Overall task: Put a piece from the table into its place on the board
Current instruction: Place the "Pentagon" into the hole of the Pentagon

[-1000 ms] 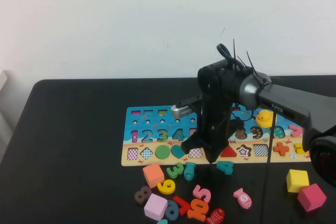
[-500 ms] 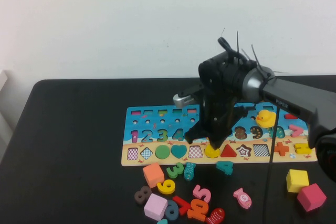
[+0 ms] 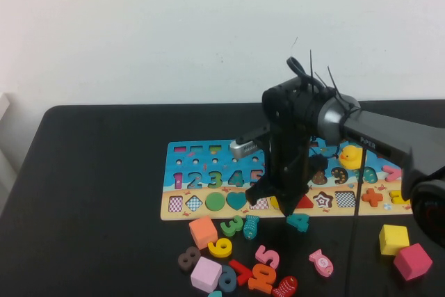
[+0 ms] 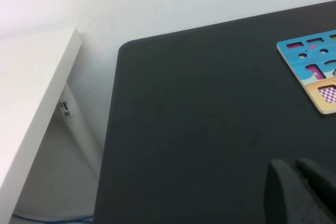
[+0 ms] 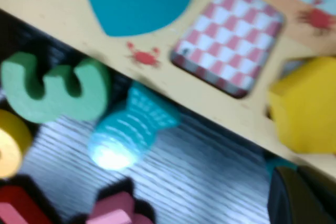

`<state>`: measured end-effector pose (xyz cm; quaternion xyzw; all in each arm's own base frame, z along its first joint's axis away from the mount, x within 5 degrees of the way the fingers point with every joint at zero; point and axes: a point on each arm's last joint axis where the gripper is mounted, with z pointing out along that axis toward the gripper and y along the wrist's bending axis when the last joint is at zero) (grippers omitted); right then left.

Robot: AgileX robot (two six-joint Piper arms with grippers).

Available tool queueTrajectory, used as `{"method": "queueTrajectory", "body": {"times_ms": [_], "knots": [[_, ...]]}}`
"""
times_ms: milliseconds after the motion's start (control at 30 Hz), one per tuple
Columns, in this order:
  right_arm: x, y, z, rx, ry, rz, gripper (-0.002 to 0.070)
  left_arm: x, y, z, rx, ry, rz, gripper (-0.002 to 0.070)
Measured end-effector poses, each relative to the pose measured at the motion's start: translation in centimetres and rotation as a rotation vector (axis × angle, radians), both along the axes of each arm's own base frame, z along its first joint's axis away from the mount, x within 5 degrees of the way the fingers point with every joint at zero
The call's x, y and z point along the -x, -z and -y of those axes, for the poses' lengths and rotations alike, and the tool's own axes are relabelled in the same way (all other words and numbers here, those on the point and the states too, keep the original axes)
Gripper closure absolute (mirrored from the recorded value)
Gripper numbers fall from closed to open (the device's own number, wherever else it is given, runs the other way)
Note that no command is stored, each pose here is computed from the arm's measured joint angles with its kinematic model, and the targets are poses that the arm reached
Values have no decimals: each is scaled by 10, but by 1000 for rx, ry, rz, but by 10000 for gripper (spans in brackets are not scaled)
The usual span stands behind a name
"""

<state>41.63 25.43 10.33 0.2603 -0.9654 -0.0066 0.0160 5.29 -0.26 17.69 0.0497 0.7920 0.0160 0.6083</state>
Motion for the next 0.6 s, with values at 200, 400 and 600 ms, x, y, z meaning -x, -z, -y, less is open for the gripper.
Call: {"method": "queueTrajectory", "body": {"times_ms": [200, 400, 600], "knots": [[-3, 3, -6, -62, 16, 24, 657, 0, 0, 0, 0, 0, 0, 677], [-6, 3, -8, -87, 20, 56, 657, 0, 0, 0, 0, 0, 0, 677], [-7, 3, -9, -96, 27, 71, 657, 0, 0, 0, 0, 0, 0, 677]]}}
